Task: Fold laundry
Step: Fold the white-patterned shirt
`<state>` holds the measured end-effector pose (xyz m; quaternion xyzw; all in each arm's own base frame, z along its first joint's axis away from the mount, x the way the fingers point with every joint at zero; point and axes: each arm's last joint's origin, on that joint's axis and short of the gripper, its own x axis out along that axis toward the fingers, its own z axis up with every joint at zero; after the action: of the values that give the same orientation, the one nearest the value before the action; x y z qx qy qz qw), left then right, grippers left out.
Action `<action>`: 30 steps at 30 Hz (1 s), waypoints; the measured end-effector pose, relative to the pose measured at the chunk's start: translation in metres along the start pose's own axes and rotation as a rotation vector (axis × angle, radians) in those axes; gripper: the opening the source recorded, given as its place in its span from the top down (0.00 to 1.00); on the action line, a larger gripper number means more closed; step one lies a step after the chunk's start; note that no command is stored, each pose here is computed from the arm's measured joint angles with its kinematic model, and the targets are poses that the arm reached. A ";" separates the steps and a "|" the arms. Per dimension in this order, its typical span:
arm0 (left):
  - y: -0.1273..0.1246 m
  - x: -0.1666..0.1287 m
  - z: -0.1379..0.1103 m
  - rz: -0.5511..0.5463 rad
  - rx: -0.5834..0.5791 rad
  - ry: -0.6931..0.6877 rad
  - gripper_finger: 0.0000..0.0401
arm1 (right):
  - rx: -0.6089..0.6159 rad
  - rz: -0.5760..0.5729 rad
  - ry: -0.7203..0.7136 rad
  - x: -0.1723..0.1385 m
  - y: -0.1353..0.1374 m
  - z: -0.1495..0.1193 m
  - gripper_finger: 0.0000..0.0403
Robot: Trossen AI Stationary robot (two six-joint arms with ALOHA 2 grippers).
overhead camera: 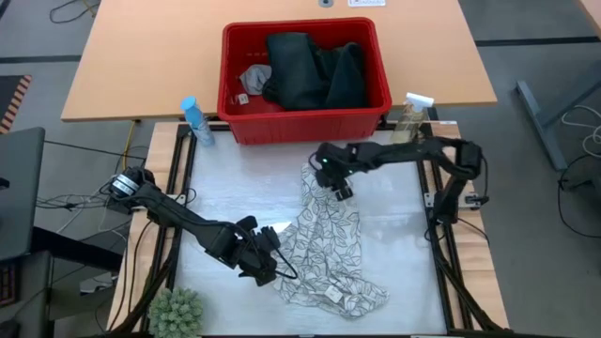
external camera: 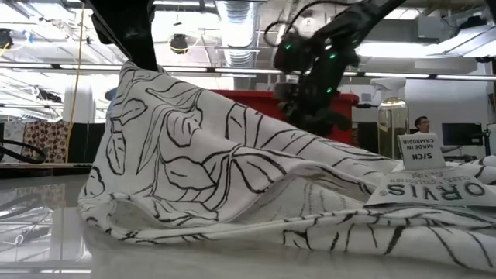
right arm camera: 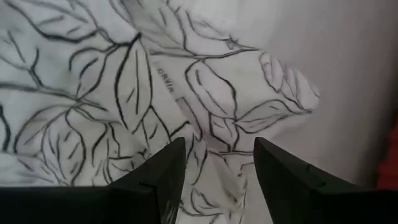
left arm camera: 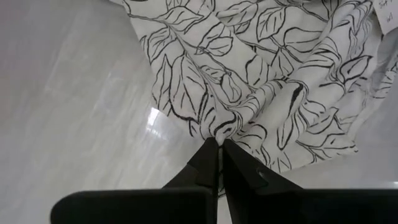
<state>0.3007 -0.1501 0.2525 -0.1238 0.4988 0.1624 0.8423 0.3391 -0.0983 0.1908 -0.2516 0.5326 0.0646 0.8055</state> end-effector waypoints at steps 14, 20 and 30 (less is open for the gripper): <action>0.000 0.000 0.000 0.011 0.029 -0.009 1.00 | -0.091 0.164 0.136 0.010 -0.010 0.010 0.57; 0.001 0.000 0.001 0.022 0.034 -0.020 1.00 | -0.093 0.225 0.125 0.015 -0.007 0.008 0.66; 0.001 0.000 0.001 0.022 0.030 -0.022 1.00 | -0.127 0.224 0.191 0.030 -0.004 0.005 0.66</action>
<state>0.3008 -0.1492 0.2527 -0.1039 0.4932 0.1658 0.8476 0.3573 -0.1047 0.1667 -0.2460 0.6263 0.1630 0.7215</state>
